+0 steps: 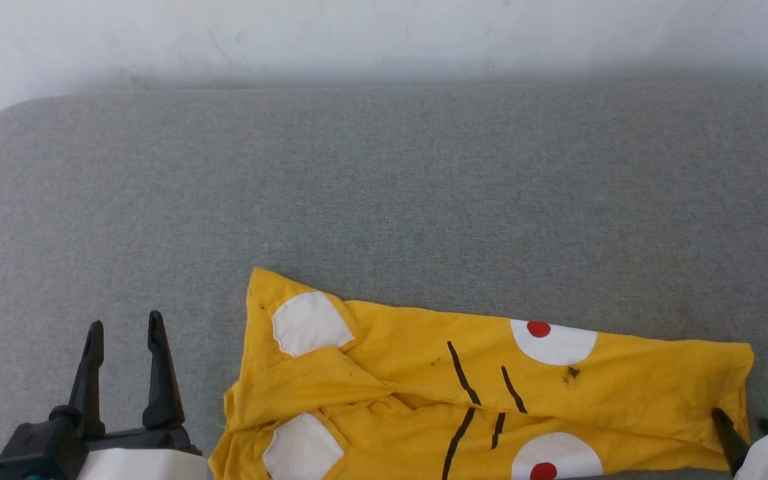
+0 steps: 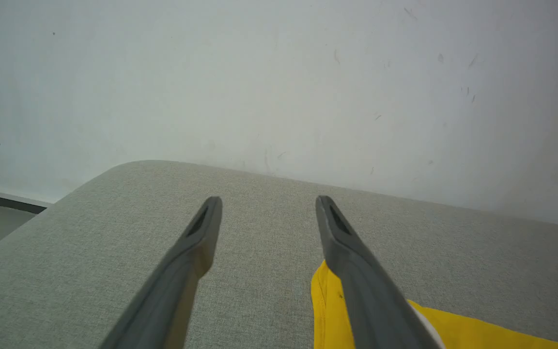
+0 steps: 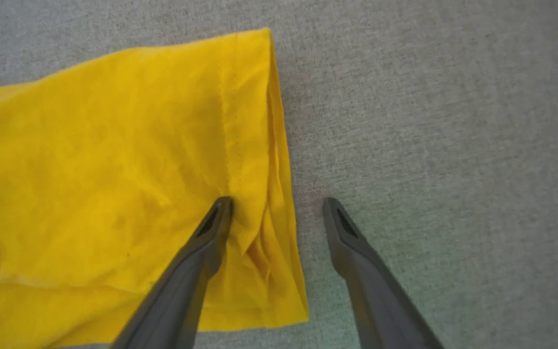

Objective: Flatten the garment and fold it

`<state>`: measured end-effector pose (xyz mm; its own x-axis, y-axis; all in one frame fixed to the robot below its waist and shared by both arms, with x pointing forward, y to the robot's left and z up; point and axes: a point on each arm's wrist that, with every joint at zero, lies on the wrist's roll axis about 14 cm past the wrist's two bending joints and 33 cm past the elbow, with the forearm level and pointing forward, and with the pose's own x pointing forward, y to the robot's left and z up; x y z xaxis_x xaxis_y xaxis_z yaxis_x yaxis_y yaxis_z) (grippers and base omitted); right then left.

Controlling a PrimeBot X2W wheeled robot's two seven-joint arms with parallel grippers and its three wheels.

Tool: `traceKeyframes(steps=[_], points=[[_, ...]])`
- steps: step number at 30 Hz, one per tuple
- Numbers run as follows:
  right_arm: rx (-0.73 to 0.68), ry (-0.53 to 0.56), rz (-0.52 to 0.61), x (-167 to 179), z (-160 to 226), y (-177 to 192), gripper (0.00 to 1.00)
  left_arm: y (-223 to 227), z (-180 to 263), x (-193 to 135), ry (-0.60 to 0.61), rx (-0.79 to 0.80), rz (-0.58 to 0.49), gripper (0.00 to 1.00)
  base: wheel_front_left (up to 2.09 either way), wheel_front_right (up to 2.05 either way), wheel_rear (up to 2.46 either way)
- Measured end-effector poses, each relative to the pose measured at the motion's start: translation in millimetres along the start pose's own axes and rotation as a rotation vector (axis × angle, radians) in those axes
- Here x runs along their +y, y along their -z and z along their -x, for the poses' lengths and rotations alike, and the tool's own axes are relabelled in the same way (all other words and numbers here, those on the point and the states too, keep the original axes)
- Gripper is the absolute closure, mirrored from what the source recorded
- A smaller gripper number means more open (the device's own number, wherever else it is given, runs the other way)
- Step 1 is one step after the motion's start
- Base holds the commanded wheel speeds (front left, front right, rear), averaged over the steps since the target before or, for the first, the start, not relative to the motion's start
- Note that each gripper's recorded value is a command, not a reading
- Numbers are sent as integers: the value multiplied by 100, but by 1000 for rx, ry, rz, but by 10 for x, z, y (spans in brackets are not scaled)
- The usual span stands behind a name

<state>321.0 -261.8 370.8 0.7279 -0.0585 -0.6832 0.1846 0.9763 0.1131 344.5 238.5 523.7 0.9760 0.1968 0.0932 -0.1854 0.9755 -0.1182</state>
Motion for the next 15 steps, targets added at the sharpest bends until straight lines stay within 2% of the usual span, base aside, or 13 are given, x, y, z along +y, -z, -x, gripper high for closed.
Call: traceKeyframes(steps=[2, 3, 4, 5, 11, 15], points=[[16, -11, 15, 33, -48, 16, 0, 20, 12, 19, -1, 6, -1, 0, 0, 0, 0], [25, -16, 13, 46, -68, 26, 14, 26, 17, 29, -2, 7, -4, 0, 0, 0, 0], [31, -22, 7, 62, -86, 32, 84, 31, 22, 35, -2, 8, -3, 0, 0, 0, 0], [36, -27, -1, 77, -97, 31, 100, 35, 25, 40, -2, 9, -1, 0, 0, 0, 0], [18, -36, -36, 111, -127, -47, 100, 47, 34, 58, -4, 10, -4, 0, 0, 0, 0], [-27, 12, -49, -86, -86, -185, 100, 60, 41, 34, 6, 11, -4, 0, 0, 0, 0]])
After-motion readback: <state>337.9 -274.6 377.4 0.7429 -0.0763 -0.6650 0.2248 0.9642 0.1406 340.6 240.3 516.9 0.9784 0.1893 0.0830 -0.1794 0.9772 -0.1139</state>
